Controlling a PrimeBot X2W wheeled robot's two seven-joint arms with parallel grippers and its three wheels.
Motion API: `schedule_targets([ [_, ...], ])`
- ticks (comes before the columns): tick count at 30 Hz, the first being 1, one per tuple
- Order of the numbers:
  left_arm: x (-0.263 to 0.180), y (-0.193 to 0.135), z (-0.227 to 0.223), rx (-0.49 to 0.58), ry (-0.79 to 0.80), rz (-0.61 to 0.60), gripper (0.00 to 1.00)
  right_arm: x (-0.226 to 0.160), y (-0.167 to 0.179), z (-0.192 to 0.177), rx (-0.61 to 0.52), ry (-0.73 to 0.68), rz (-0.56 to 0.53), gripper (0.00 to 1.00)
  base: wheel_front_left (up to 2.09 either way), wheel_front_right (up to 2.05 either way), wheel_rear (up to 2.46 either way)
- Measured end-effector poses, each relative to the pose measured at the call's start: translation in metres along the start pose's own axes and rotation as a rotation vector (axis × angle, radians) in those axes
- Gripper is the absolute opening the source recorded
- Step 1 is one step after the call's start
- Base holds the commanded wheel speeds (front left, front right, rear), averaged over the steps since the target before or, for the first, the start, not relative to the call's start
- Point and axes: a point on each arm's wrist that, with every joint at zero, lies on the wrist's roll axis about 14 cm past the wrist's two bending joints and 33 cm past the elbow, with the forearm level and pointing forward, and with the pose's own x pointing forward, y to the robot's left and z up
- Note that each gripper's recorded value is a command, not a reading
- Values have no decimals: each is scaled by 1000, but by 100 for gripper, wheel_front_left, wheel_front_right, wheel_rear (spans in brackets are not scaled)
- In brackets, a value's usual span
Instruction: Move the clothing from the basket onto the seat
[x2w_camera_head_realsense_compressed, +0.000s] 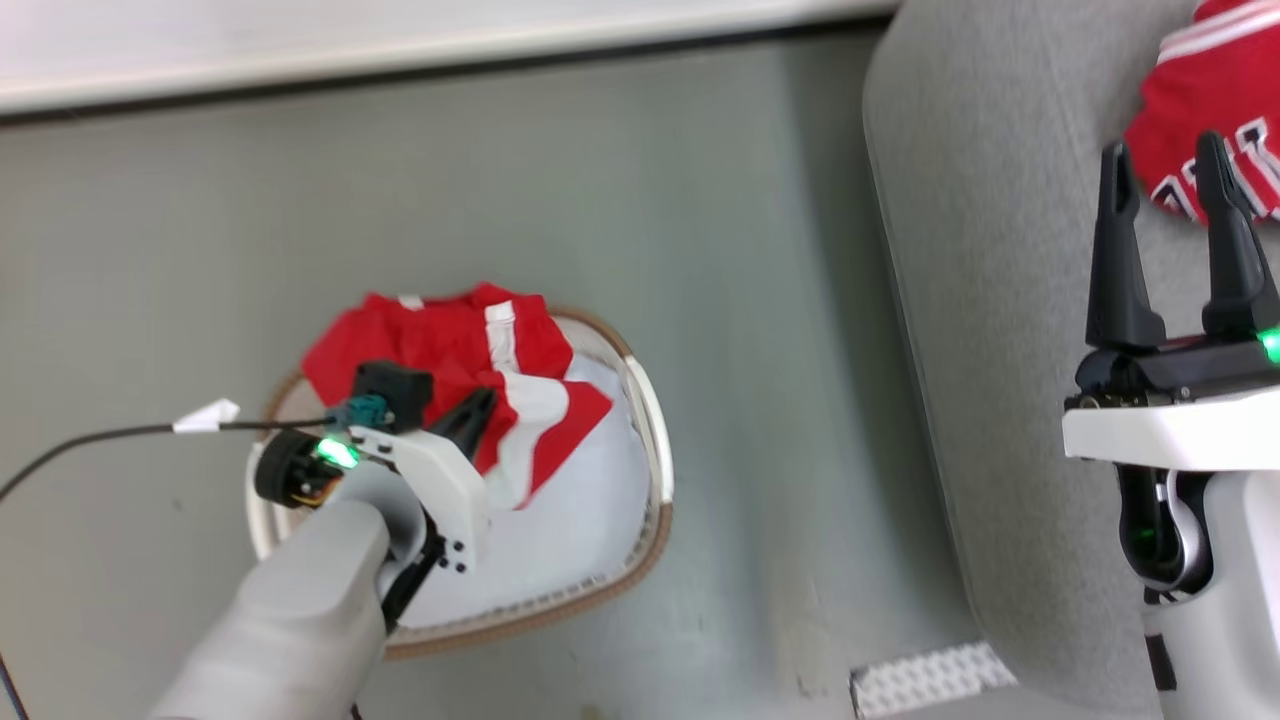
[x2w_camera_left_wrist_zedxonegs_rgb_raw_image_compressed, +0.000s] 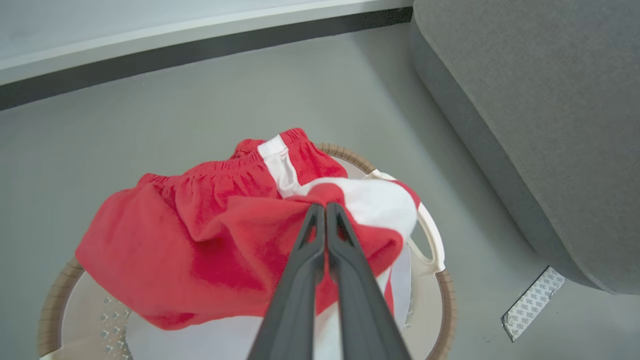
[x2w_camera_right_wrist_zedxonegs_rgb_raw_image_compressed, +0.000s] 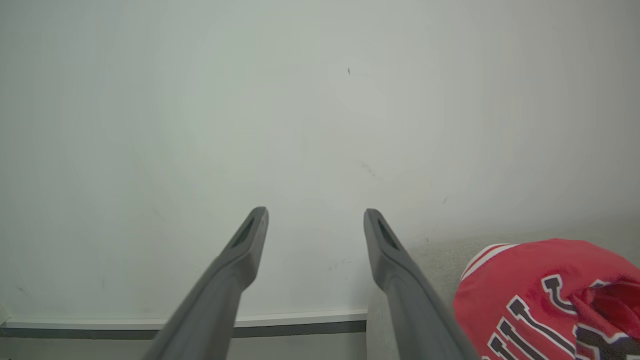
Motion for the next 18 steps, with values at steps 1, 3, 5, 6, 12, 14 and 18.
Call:
schedule_targets([
  [1,-5,-2,6,6,-17,1,0,-2,1,5,2,-8,2,100,0,0,0],
  [3,-15,-6,19,18,-49,2,0,-5,4,15,6,-26,7,100,0,0,0],
  [5,-25,-10,33,28,-83,5,0,-11,6,23,9,-37,11,100,0,0,0],
  [6,-30,-11,41,32,-106,7,0,-13,6,27,11,-42,12,100,0,0,0],
  [12,-67,-19,103,76,-285,25,0,-29,13,51,22,-79,27,100,0,0,0],
  [14,-82,-22,117,90,-335,32,0,-34,16,57,27,-89,35,100,0,0,0],
  [18,-110,-32,146,126,-436,38,0,-45,24,67,39,-104,53,100,0,0,0],
])
